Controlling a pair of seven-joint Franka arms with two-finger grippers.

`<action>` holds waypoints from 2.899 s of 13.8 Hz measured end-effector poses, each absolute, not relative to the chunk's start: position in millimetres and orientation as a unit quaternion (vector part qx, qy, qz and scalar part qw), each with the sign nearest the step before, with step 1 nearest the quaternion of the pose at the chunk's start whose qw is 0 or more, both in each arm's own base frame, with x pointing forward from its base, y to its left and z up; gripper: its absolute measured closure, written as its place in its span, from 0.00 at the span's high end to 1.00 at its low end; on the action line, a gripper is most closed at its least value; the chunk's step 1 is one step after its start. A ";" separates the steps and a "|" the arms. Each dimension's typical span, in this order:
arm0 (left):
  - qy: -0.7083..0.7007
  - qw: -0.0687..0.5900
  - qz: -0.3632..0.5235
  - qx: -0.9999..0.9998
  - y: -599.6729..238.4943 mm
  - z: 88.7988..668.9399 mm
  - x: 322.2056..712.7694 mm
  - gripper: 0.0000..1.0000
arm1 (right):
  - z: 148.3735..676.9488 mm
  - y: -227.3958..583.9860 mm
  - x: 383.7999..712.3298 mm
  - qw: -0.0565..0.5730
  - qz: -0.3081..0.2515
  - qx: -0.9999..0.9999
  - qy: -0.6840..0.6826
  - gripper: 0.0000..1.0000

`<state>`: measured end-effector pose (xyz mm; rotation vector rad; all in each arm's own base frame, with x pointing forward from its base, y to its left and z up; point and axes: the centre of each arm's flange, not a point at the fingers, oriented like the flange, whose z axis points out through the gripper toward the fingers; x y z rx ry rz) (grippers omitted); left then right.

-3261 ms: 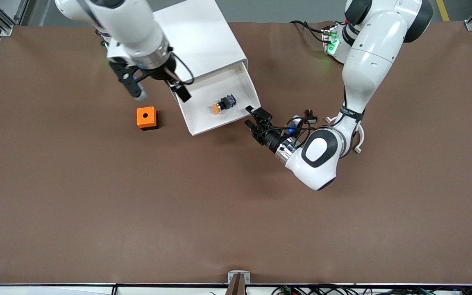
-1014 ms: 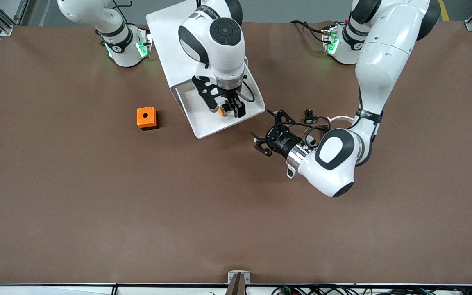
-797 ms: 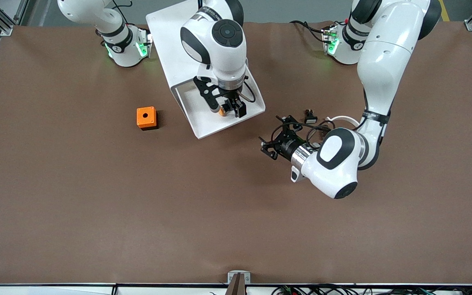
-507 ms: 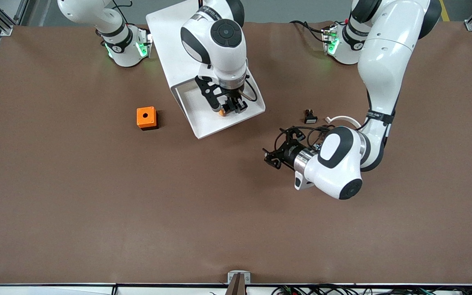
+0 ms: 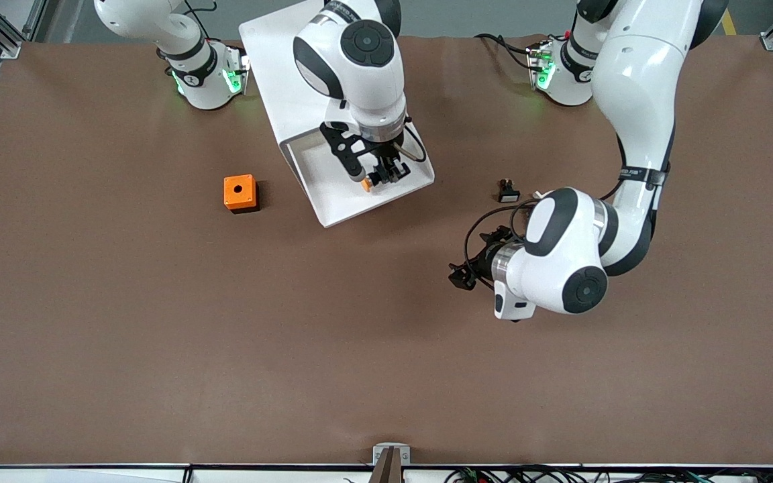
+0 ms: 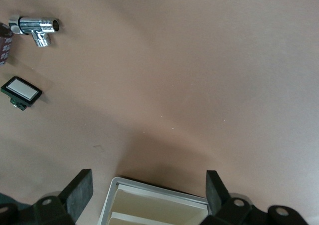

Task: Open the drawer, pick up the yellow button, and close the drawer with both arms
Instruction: 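Place the button with the right gripper while the left gripper releases the drawer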

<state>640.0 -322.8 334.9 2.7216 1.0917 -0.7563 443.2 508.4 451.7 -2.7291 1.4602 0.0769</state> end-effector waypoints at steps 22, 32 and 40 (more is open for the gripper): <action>0.192 0.019 -0.062 0.979 -475.2 396.0 554.3 1.00 | 291.2 -153.7 591.1 -0.014 -0.017 -0.996 0.090 0.41; 0.146 0.022 -0.054 0.988 -529.2 378.2 508.0 1.00 | 199.3 -171.1 576.5 -0.022 -0.001 -0.999 0.049 0.67; 0.126 0.022 -0.059 0.990 -550.3 374.6 485.1 1.00 | 260.8 -170.9 597.9 -0.008 0.022 -0.999 0.035 1.00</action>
